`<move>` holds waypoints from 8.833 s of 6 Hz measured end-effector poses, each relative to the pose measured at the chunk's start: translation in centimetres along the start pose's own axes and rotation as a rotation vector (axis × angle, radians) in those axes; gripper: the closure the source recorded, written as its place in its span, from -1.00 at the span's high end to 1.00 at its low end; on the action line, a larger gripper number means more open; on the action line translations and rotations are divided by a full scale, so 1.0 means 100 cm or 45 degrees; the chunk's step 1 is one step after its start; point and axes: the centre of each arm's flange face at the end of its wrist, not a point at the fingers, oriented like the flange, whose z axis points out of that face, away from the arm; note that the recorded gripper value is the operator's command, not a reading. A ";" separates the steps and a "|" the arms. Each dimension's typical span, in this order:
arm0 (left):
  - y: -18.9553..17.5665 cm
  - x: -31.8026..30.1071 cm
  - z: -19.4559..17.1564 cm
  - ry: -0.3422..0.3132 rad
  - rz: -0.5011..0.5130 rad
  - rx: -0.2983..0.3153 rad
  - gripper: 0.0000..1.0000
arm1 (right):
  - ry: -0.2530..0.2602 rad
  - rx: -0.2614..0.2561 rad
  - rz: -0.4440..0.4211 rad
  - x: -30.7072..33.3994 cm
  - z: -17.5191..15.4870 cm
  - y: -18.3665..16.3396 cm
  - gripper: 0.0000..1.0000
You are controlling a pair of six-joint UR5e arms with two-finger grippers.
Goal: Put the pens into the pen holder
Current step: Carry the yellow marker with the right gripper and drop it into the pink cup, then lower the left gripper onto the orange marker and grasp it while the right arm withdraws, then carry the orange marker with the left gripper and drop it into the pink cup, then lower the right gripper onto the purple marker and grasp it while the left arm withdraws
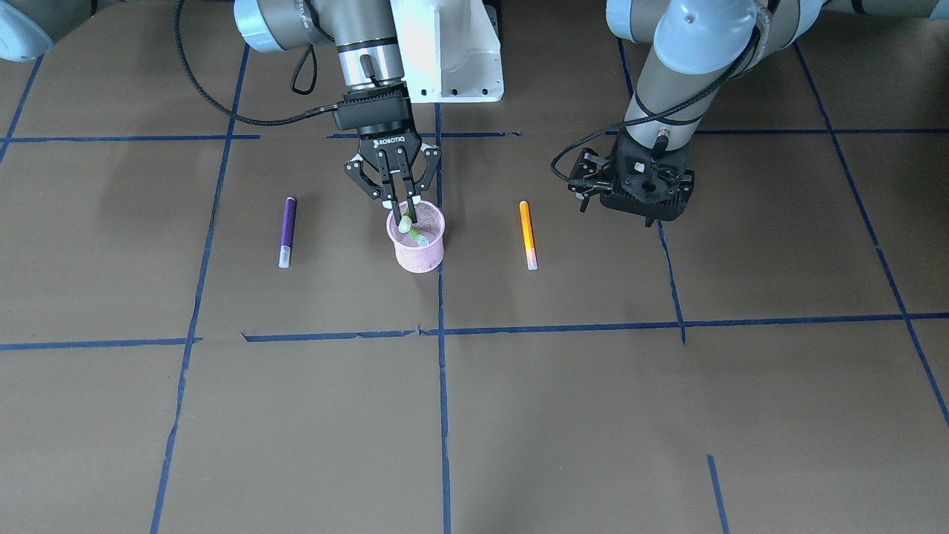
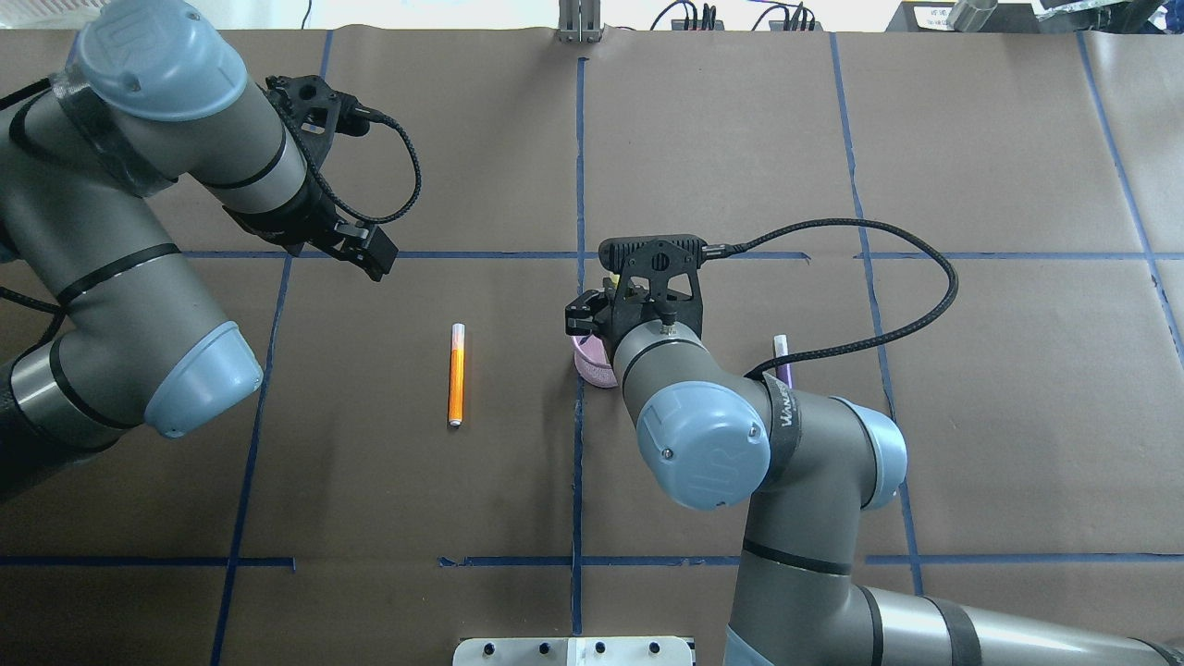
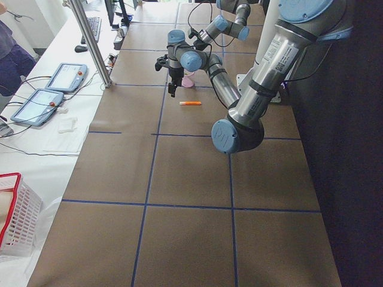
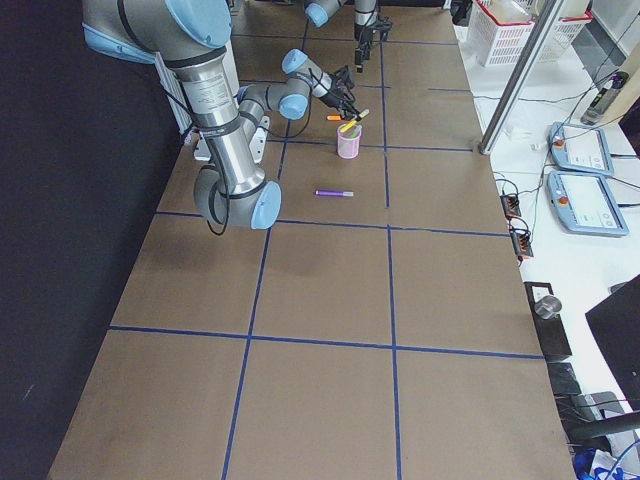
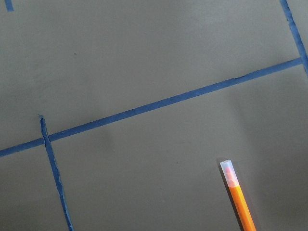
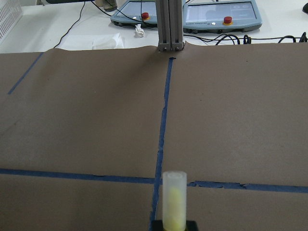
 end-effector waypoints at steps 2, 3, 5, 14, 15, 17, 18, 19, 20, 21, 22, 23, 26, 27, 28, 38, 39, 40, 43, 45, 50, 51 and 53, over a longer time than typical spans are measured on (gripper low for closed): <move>0.000 0.000 0.000 0.001 0.000 0.001 1.00 | 0.015 0.010 -0.012 -0.002 0.006 0.007 0.98; 0.000 0.000 0.000 0.001 -0.001 0.001 1.00 | 0.013 0.006 -0.006 -0.003 0.006 0.007 0.99; 0.000 0.002 0.000 0.001 -0.010 0.001 1.00 | -0.014 -0.061 0.018 -0.002 0.005 0.000 0.99; 0.014 0.094 0.137 -0.011 -0.323 0.018 0.48 | 0.021 -0.885 -0.165 0.274 0.019 -0.204 0.99; 0.018 0.098 0.149 -0.008 -0.327 0.019 0.42 | 0.026 -0.894 -0.176 0.284 0.020 -0.202 0.99; 0.018 0.098 0.160 -0.002 -0.329 0.019 0.07 | 0.029 -0.900 -0.179 0.288 0.021 -0.200 0.99; 0.019 0.098 0.162 -0.004 -0.329 0.016 -0.10 | 0.029 -0.901 -0.178 0.289 0.021 -0.199 0.99; 0.019 0.098 0.163 -0.005 -0.329 0.014 -0.11 | 0.031 -0.902 -0.178 0.290 0.021 -0.199 0.99; 0.019 0.098 0.164 -0.007 -0.328 0.013 -0.25 | 0.033 -0.903 -0.177 0.291 0.021 -0.198 0.99; 0.019 0.098 0.164 -0.007 -0.328 0.013 -0.33 | 0.036 -0.905 -0.177 0.292 0.022 -0.197 0.99; 0.019 0.098 0.164 -0.007 -0.328 0.013 -0.33 | 0.038 -0.906 -0.177 0.293 0.022 -0.197 0.99; 0.020 0.099 0.166 -0.008 -0.326 0.010 -0.33 | 0.039 -0.907 -0.176 0.293 0.022 -0.196 0.99; 0.024 0.102 0.170 -0.011 -0.320 -0.001 -0.54 | 0.046 -0.913 -0.174 0.296 0.024 -0.194 0.99; 0.024 0.102 0.171 -0.011 -0.319 -0.001 -1.00 | 0.047 -0.913 -0.173 0.296 0.024 -0.194 0.99; 0.024 0.103 0.169 -0.007 -0.317 0.000 -1.00 | 0.048 -0.913 -0.173 0.297 0.024 -0.194 0.99; 0.004 0.235 0.032 0.297 -0.725 0.884 -1.00 | 0.051 -0.903 -0.161 0.294 0.020 -0.194 0.99; 0.012 0.236 0.041 0.281 -0.724 0.895 -1.00 | 0.053 -0.906 -0.160 0.295 0.021 -0.193 0.99; 0.022 0.242 0.052 0.269 -0.715 0.898 -1.00 | 0.055 -0.908 -0.161 0.296 0.022 -0.193 0.99; 0.045 0.257 0.073 0.245 -0.687 0.901 -0.86 | 0.057 -0.910 -0.160 0.297 0.023 -0.192 0.99; 0.049 0.258 0.077 0.234 -0.675 0.904 0.99 | 0.057 -0.910 -0.159 0.297 0.023 -0.192 0.99; 0.029 0.226 0.047 0.239 -0.450 0.681 1.00 | 0.061 -0.923 -0.144 0.287 0.026 -0.183 0.97; 0.012 0.189 0.043 0.182 -0.377 0.509 1.00 | 0.067 -0.916 -0.084 0.277 0.028 -0.174 0.98; -0.013 0.117 0.032 0.060 -0.173 0.219 1.00 | 0.084 -0.864 0.071 0.250 0.047 -0.125 0.98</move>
